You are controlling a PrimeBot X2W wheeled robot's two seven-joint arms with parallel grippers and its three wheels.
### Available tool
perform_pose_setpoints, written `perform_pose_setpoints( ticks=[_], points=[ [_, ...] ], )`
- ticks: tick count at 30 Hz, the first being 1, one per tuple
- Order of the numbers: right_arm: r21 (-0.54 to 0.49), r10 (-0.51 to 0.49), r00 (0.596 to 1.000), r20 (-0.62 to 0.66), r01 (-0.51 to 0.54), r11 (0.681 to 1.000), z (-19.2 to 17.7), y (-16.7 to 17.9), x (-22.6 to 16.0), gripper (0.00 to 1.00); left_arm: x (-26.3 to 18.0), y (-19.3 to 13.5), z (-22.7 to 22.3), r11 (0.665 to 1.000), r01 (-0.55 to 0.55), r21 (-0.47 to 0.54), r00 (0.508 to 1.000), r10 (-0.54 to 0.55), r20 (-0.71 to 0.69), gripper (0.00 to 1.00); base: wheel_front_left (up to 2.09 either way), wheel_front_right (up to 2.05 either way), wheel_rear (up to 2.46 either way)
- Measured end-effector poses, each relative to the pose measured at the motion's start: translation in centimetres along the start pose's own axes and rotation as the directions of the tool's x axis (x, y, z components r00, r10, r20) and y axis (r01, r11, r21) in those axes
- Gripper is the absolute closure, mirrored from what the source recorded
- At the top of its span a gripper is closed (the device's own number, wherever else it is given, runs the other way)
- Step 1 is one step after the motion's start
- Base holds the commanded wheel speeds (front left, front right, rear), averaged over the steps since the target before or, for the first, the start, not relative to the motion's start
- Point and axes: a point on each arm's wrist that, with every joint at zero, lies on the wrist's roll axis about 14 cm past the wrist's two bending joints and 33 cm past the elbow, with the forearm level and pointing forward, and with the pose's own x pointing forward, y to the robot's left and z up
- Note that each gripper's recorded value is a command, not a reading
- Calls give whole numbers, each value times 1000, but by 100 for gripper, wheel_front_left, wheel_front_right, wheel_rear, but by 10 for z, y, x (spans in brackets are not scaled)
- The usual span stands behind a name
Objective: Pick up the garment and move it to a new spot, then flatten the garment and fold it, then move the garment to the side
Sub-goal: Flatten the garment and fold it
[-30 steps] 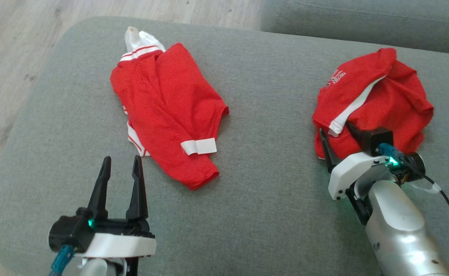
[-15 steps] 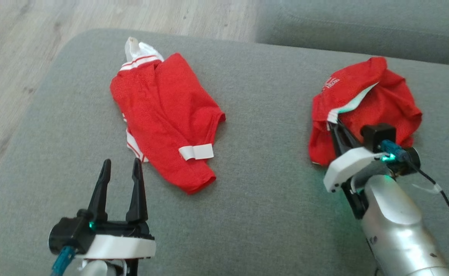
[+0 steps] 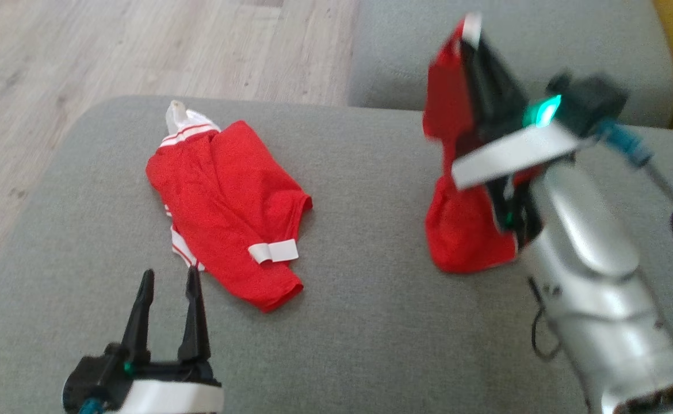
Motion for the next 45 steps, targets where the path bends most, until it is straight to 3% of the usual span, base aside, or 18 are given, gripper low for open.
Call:
perform_pose_setpoints(
  ticks=[4, 7, 10, 14, 15, 16, 17, 21, 23, 30, 35, 39, 45],
  points=[
    [-14, 9, 984, 176, -7, 1000, 72, -3, 19, 100, -6, 3, -3, 1000, -14, -1, 1000, 14, -10, 0, 0, 0, 0],
    [-43, -56, 976, 211, 67, 997, 90, -30, 17, 100, -5, -2, -5, 1000, 2, -13, 1000, -2, -15, 0, 0, 0, 0],
    [-91, -182, 970, 161, 198, 976, 76, -76, 4, 100, 1, -9, -5, 1000, 25, -14, 1000, -25, -16, 0, 0, 0, 0],
    [-178, -363, 932, -7, 356, 917, 27, -147, -34, 100, 8, -12, -12, 999, 31, -23, 999, -32, -38, 0, 0, 0, 0],
    [-178, -363, 932, -7, 356, 917, 27, -147, -34, 100, 8, -12, -12, 999, 31, -23, 999, -32, -38, 0, 0, 0, 0],
    [-216, -405, 911, -75, 382, 899, 10, -165, -47, 76, 10, -14, -14, 999, 36, -24, 998, -37, -44, 0, 0, 0, 0],
    [-241, -448, 883, -137, 409, 880, -8, -181, -62, 0, 13, -16, -16, 999, 41, -25, 998, -43, -48, 0, 0, 0, 0],
    [-319, -538, 752, -380, 439, 840, -72, -212, -111, 0, 27, -23, -17, 998, 64, -25, 997, -65, -48, 0, 0, 0, 0],
    [-334, -545, 731, -411, 435, 836, -84, -214, -117, 0, 32, -24, -17, 997, 69, -24, 996, -70, -46, 0, 0, 0, 0],
    [-352, -510, 801, -314, 401, 846, -66, -202, -86, 0, 37, -29, -21, 996, 88, -29, 994, -89, -58, 0, 0, 0, 0],
    [-359, -487, 855, -176, 405, 841, -27, -188, -75, 0, 41, -37, -15, 993, 110, -41, 993, -112, -37, 0, 0, 0, 0],
    [-308, -459, 886, -70, 419, 854, -7, -165, -97, 0, 42, -46, -7, 990, 135, -42, 991, -136, -9, 0, 0, 0, 0],
    [-194, -447, 878, -172, 414, 889, -52, -119, -160, 0, 39, -54, 1, 986, 160, -43, 987, -159, 14, 0, 0, 0, 0]
  ],
)
